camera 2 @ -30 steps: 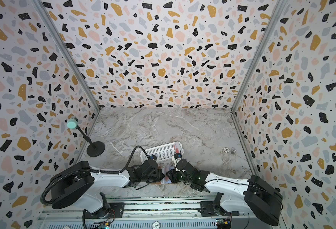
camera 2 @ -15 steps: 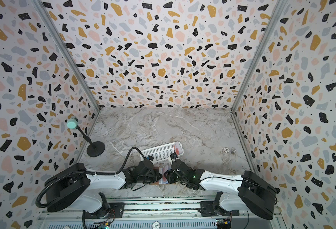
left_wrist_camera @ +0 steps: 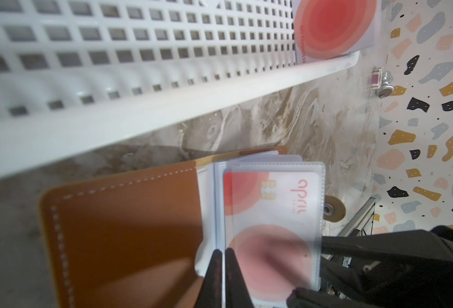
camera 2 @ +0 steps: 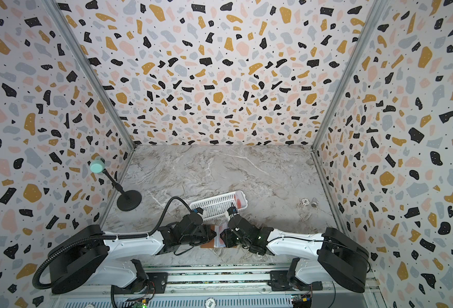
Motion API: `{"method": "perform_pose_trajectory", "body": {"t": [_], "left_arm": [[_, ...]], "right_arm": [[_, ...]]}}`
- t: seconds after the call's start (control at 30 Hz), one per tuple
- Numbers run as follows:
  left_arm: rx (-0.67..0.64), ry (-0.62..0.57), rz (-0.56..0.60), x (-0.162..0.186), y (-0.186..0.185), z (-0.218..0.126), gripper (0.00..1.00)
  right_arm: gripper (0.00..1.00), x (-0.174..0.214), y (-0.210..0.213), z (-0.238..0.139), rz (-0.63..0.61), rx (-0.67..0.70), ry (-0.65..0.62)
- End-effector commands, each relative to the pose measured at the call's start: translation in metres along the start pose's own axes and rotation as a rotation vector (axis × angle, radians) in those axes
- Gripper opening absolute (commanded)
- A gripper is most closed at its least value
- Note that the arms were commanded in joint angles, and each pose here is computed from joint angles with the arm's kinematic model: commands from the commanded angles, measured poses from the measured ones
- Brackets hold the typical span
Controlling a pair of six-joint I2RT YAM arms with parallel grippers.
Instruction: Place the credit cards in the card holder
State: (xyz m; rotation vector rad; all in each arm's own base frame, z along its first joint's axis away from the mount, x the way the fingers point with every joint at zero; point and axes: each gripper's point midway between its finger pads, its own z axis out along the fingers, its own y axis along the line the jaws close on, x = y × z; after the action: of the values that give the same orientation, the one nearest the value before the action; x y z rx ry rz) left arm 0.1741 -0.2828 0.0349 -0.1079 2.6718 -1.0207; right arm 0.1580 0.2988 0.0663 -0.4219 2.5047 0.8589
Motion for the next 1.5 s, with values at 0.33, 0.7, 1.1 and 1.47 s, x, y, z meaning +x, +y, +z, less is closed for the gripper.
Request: {"method": "perform_pose_trajectory", "body": {"t": [0.33,0.7,1.1,1.47], "left_arm": [[-0.024,0.009,-0.015,0.007,0.022,0.010,0.08],[0.002,0.012,-0.033,0.008,0.023,0.011,0.07],[0.032,0.013,-0.061,0.009,0.027,0.013,0.06],[0.052,-0.003,-0.081,0.003,0.027,0.008,0.05]], "right_arm": [[0.38,-0.013,0.021,0.001,-0.040,-0.008,-0.009],[0.38,-0.011,0.035,0.005,-0.063,-0.047,0.003],[0.40,-0.009,0.046,0.005,-0.096,-0.063,0.014],[0.47,-0.003,0.057,0.009,-0.132,-0.104,0.041]]}}
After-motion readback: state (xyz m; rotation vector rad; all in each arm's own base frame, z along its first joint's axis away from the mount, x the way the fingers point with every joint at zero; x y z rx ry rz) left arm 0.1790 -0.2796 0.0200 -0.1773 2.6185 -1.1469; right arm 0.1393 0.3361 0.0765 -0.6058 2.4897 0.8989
